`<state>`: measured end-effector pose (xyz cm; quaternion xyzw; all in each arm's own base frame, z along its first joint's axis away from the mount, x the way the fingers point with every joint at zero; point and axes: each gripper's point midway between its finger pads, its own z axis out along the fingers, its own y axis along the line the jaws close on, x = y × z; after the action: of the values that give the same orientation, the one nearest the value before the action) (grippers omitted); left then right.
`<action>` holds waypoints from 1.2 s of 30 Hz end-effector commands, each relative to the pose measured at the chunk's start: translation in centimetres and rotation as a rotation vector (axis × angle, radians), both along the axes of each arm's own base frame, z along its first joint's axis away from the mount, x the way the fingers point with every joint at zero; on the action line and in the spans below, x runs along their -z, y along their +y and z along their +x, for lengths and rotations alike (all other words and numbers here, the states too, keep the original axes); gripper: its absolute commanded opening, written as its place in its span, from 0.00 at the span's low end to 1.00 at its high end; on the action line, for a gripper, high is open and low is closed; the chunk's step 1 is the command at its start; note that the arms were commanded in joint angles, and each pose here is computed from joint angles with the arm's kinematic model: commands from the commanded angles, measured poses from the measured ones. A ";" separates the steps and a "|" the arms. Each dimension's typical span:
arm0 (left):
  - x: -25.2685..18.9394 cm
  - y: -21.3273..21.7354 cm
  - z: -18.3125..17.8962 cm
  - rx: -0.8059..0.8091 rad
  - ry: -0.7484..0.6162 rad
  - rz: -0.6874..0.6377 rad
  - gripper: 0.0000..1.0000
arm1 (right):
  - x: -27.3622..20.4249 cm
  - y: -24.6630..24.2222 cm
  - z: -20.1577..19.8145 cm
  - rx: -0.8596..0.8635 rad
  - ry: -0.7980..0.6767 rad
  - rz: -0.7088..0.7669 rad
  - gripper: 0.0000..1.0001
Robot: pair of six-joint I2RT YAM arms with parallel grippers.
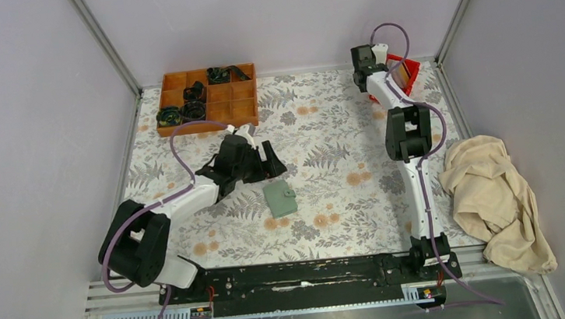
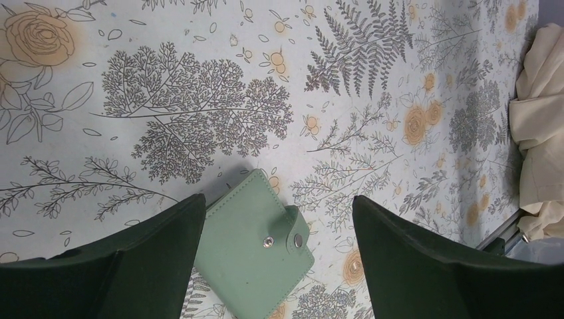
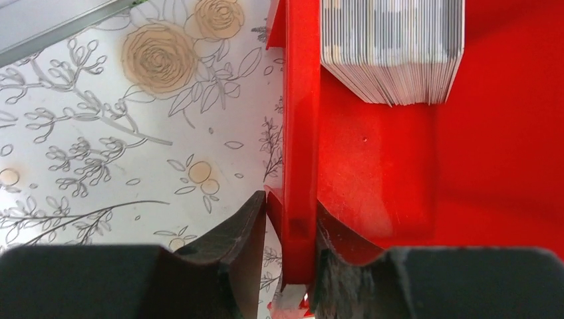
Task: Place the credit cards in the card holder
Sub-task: Move the storage box to the center of the board.
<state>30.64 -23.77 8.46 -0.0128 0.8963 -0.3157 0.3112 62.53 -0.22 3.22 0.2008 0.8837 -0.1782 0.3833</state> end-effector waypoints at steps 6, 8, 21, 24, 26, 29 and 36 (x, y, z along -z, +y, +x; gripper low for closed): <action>-1.8 0.8 0.3 -0.039 -0.069 -0.021 0.89 | -3.0 6.7 -3.4 -0.159 0.026 -0.007 0.16; -2.0 1.2 0.3 -0.061 -0.072 -0.011 0.89 | -3.3 8.4 -4.8 -0.198 0.038 -0.013 0.14; 0.5 4.8 -1.6 -0.227 0.004 0.061 0.89 | -3.4 21.4 -15.8 -0.495 0.064 0.078 0.12; 0.9 5.5 -2.3 -0.261 0.007 0.060 0.89 | -4.0 25.3 -17.9 -0.584 0.026 0.151 0.12; 1.2 5.8 -2.7 -0.275 0.012 0.056 0.89 | -4.3 27.4 -19.1 -0.637 0.015 0.191 0.12; 1.8 6.4 -3.1 -0.299 0.023 0.059 0.89 | -4.5 30.3 -20.5 -0.718 0.010 0.234 0.12; 2.3 7.2 -3.5 -0.349 0.030 0.024 0.96 | -5.3 34.7 -22.4 -0.872 0.001 0.327 0.13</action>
<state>26.63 -17.34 5.92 -0.1397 0.9007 -0.2428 0.3322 40.05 31.07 3.98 -0.1119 0.9277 0.0605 0.3510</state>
